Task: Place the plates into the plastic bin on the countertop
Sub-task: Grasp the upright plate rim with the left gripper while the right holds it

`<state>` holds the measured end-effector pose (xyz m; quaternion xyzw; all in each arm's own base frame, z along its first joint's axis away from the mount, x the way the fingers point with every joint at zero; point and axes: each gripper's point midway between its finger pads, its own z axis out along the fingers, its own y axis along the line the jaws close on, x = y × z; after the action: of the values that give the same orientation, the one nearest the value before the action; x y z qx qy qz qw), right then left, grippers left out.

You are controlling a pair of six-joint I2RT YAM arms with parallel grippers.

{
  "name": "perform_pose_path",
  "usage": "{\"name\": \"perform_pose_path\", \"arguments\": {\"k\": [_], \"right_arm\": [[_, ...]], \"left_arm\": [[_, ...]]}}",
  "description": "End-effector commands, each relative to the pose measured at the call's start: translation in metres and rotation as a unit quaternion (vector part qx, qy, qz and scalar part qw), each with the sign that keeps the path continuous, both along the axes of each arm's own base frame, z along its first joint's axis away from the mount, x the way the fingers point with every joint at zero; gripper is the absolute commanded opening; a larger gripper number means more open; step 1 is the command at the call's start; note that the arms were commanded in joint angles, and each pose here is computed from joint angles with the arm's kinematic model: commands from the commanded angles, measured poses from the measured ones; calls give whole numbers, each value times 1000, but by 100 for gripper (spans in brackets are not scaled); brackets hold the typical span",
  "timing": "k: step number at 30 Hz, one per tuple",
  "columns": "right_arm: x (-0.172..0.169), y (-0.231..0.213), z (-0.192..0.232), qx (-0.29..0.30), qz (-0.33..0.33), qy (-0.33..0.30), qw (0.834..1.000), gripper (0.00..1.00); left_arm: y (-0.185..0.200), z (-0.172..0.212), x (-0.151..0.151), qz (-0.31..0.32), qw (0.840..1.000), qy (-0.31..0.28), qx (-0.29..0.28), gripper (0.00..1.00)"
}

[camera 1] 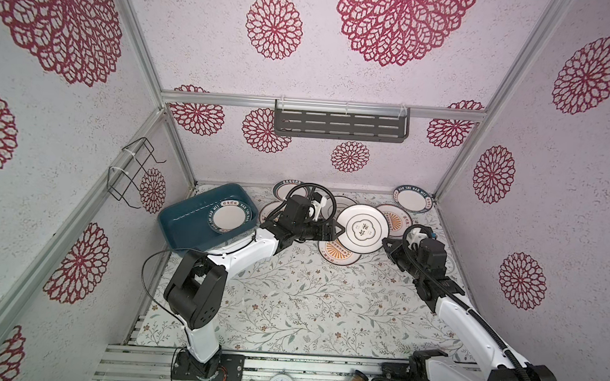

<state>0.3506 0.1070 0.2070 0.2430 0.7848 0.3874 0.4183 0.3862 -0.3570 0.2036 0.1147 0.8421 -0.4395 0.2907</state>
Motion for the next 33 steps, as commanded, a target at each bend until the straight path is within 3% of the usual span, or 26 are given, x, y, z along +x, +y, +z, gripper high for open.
{"name": "perform_pose_path", "arguments": {"k": [1, 6, 12, 18, 19, 23, 24, 30, 33], "right_arm": [[7, 14, 47, 18, 27, -78, 996, 0], [4, 15, 47, 18, 27, -78, 996, 0], [5, 16, 46, 23, 28, -78, 996, 0], [7, 20, 44, 35, 36, -79, 996, 2], [7, 20, 44, 35, 36, -77, 996, 8], [8, 14, 38, 25, 21, -68, 997, 54], [8, 14, 37, 22, 21, -68, 997, 62], [5, 13, 39, 6, 23, -72, 997, 79], [4, 10, 36, -6, 18, -68, 998, 81]], "left_arm": [[-3, -7, -1, -8, 1000, 15, 6, 71], [-2, -7, 1, -4, 1000, 16, 5, 61], [-4, -4, 2, -2, 1000, 20, -19, 21], [1, -6, 4, 18, 999, 32, -40, 1], [4, -5, 6, 26, 998, 31, -44, 0], [15, 3, 14, 50, 994, 42, -93, 0], [19, 5, 17, 56, 992, 45, -104, 0], [44, 1, 27, 100, 989, 51, -100, 0], [56, 2, 30, 115, 987, 51, -97, 0]]}}
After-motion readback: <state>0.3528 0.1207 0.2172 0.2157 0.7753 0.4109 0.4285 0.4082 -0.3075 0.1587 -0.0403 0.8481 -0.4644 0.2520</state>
